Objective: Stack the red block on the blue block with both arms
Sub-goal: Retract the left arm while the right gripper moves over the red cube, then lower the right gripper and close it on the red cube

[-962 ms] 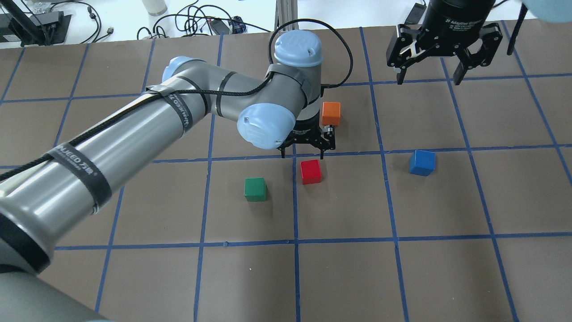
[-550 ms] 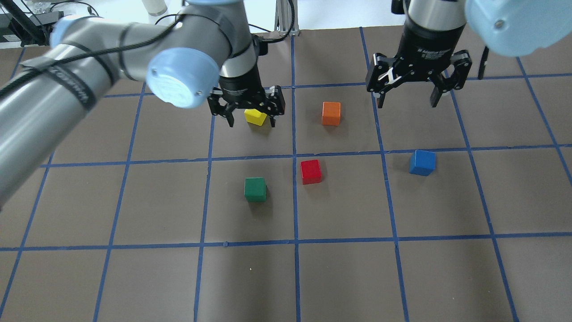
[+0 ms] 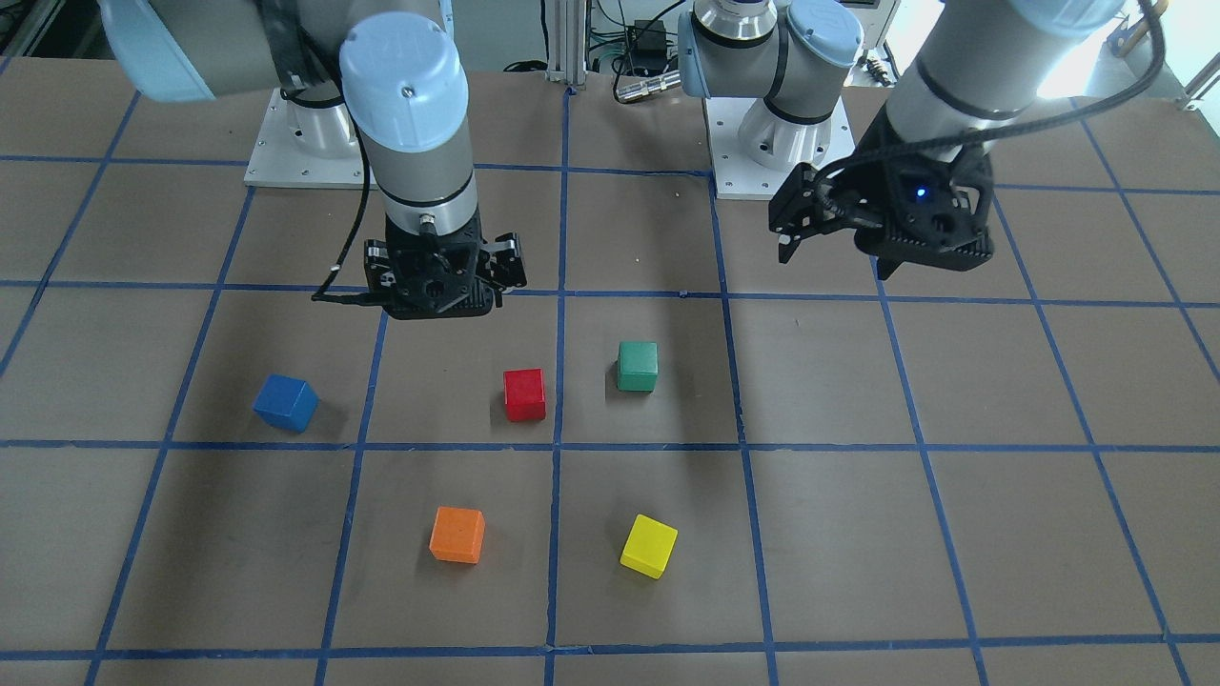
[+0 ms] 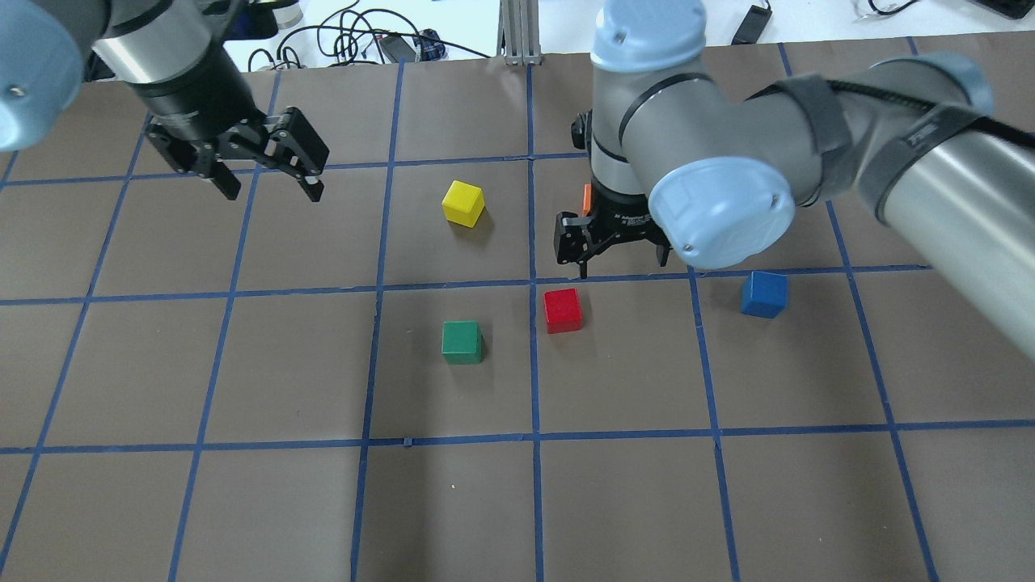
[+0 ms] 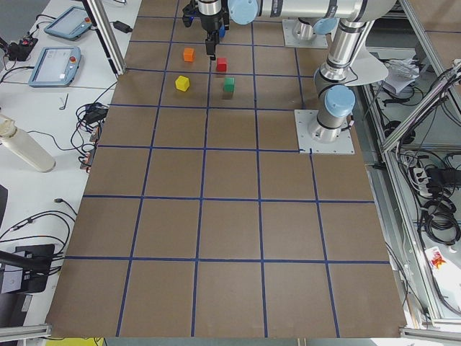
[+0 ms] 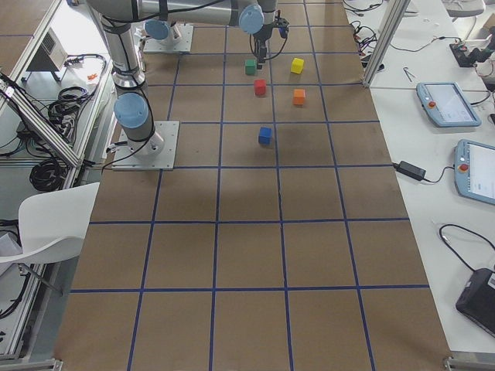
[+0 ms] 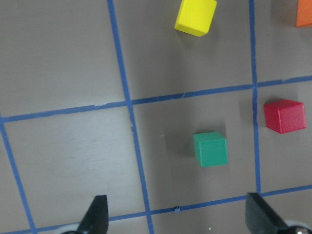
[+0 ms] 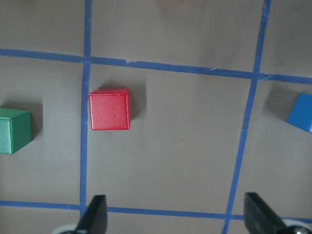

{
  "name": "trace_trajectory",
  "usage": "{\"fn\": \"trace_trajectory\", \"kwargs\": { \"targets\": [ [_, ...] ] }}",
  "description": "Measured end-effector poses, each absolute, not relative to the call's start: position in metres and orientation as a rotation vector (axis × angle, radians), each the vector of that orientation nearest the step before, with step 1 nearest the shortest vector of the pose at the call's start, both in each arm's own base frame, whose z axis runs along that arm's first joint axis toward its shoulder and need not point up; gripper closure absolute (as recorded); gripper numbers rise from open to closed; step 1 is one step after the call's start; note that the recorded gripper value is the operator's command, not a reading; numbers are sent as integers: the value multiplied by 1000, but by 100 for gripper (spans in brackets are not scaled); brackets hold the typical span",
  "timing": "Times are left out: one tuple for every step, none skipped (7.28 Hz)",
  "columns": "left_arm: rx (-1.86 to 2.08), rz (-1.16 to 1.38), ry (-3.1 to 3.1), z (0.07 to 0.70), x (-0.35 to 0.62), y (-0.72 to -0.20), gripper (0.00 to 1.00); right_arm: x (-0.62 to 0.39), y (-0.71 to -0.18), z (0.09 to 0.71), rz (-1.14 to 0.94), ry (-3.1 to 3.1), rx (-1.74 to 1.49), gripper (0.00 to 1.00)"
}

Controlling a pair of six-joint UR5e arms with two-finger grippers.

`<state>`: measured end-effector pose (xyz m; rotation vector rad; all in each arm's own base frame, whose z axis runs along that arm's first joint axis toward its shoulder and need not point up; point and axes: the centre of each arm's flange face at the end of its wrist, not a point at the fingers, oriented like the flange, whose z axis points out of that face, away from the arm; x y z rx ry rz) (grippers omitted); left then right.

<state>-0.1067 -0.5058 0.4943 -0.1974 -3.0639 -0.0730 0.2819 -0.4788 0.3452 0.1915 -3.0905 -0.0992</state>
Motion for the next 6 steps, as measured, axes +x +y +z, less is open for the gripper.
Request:
{"fn": "trace_trajectory", "kwargs": {
  "targets": [
    [-185, -73, -3063, 496, -100, -496, 0, 295, -476, 318, -85, -3092, 209, 0],
    [-154, -91, -3062, 487, -99, -493, 0, 305, -476, 298, -71, -3093, 220, 0],
    [-109, -104, -3063, 473, -102, -494, 0, 309, -479, 285, -60, -3094, 225, 0],
    [-98, -99, -3065, 462, -110, -495, 0, 311, -481, 277, -52, -3095, 227, 0],
    [-113, -91, -3067, 455, -121, -494, 0, 313, -485, 269, -40, -3098, 222, 0],
    [-125, -81, -3068, 452, -126, -494, 0, 316, -490, 258, -27, -3103, 209, 0]
  ]
}}
